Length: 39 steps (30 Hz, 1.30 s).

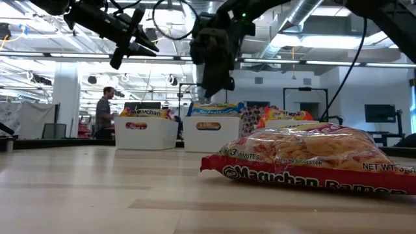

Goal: Sort Maruchan noodles
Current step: Put the red noodle pack into the top left white bin

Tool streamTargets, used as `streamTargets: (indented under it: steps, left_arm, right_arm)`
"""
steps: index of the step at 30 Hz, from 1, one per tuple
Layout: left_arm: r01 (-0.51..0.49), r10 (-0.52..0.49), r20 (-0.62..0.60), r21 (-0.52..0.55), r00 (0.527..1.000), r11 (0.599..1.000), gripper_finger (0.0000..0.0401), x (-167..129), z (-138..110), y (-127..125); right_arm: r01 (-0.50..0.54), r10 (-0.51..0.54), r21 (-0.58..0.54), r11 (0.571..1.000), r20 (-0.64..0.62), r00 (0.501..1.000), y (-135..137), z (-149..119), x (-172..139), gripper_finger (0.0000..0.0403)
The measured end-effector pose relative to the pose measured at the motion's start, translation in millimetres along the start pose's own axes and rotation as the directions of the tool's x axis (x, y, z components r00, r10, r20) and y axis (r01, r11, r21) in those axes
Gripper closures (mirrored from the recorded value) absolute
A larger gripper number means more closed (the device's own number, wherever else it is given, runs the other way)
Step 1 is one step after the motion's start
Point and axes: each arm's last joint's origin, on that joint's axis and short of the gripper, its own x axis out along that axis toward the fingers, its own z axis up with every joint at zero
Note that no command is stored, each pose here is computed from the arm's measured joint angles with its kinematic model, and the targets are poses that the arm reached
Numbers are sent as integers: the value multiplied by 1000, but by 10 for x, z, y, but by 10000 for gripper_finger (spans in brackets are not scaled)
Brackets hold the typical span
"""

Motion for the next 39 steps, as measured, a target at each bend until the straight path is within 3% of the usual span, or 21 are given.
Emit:
streamTargets:
  steps: [8, 22, 31, 39]
  left_arm:
    - [-16, 16, -2, 3, 1000, 1000, 342, 0, -5, 12]
    - [-20, 21, -9, 25, 1000, 999, 342, 0, -11, 16]
    - [-21, 21, -8, 25, 1000, 999, 342, 0, -11, 16]
    - [-15, 16, -14, 41, 1000, 999, 342, 0, -13, 15]
  right_arm:
    - [-2, 1, -17, 1000, -40, 999, 28, -11, 194, 228]
    - [221, -219, 8, 975, -104, 970, -189, -184, 388, 228]
    - [395, -390, 12, 918, -135, 911, -364, -215, 330, 228]
    - [385, -379, 10, 923, -156, 912, -466, -239, 257, 228]
